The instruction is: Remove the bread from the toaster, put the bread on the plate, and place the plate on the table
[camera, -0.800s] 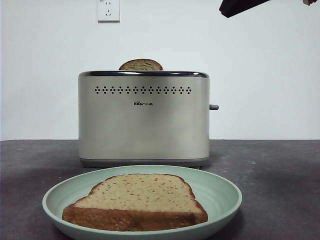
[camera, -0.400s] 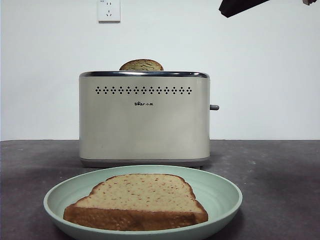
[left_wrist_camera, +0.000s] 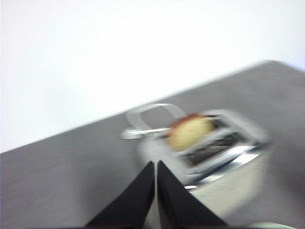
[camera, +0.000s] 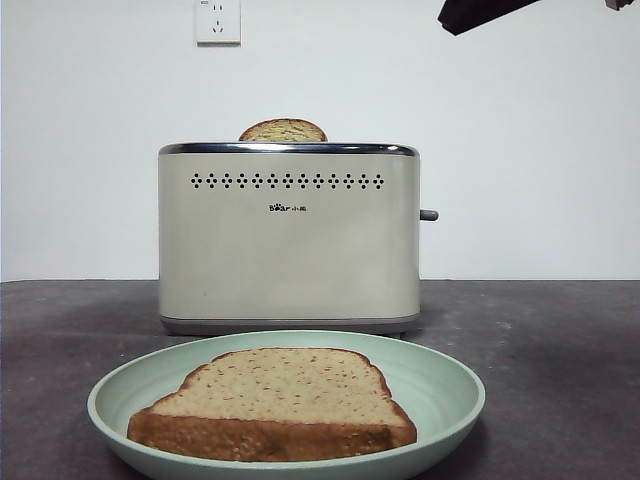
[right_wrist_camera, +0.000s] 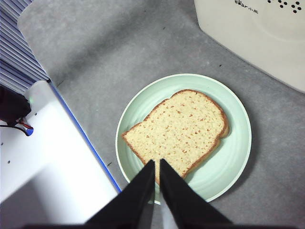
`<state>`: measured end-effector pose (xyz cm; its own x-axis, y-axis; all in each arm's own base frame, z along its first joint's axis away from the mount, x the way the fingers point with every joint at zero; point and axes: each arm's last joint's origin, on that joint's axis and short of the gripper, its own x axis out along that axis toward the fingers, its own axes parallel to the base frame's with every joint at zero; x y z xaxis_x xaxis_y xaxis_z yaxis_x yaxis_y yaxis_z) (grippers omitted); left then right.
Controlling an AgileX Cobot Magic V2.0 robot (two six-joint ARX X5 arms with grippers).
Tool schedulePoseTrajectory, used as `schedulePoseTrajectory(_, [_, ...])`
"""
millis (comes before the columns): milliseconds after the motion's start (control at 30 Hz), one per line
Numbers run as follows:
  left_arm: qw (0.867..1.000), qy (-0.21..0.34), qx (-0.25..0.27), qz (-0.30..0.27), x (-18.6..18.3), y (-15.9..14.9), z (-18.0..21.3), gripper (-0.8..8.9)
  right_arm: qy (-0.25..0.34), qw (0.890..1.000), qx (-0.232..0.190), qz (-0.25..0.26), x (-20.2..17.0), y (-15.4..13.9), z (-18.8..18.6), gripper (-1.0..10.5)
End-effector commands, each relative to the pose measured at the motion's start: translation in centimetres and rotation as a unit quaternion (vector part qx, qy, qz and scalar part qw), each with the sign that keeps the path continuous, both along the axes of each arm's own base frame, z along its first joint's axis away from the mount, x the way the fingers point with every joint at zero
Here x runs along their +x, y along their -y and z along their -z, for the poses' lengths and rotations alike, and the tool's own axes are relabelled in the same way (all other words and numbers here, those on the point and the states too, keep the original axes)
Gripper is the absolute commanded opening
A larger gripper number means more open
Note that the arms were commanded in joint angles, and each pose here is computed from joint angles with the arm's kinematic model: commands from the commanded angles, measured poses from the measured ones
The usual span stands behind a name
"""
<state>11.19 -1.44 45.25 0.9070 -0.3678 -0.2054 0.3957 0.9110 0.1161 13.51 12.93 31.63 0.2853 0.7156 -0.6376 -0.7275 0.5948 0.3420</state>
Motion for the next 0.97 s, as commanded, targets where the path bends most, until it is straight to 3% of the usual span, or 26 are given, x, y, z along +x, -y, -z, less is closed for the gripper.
schedulePoseTrajectory(33, [0.997, 0.042, -0.003, -0.067, -1.0, -0.7, 2.3, 0.11, 0.008, 1.000, 0.003, -0.007, 0.1, -0.3, -0.3, 0.0])
schedulePoseTrajectory(267, [0.989, 0.083, -0.041, -0.117, -2.3, -1.4, 9.8, 0.11, 0.008, 1.000, 0.004, -0.007, 0.1, -0.3, -0.3, 0.0])
schedulePoseTrajectory(600, [0.979, 0.065, -0.061, -0.182, -2.3, -1.9, 20.3, 0.11, 0.008, 1.000, 0.004, -0.007, 0.1, -0.3, -0.3, 0.0])
schedulePoseTrajectory(967, [0.966, 0.051, -0.078, -0.242, -2.3, -2.2, 26.6, 0.11, 0.008, 1.000, 0.004, -0.007, 0.1, -0.3, -0.3, 0.0])
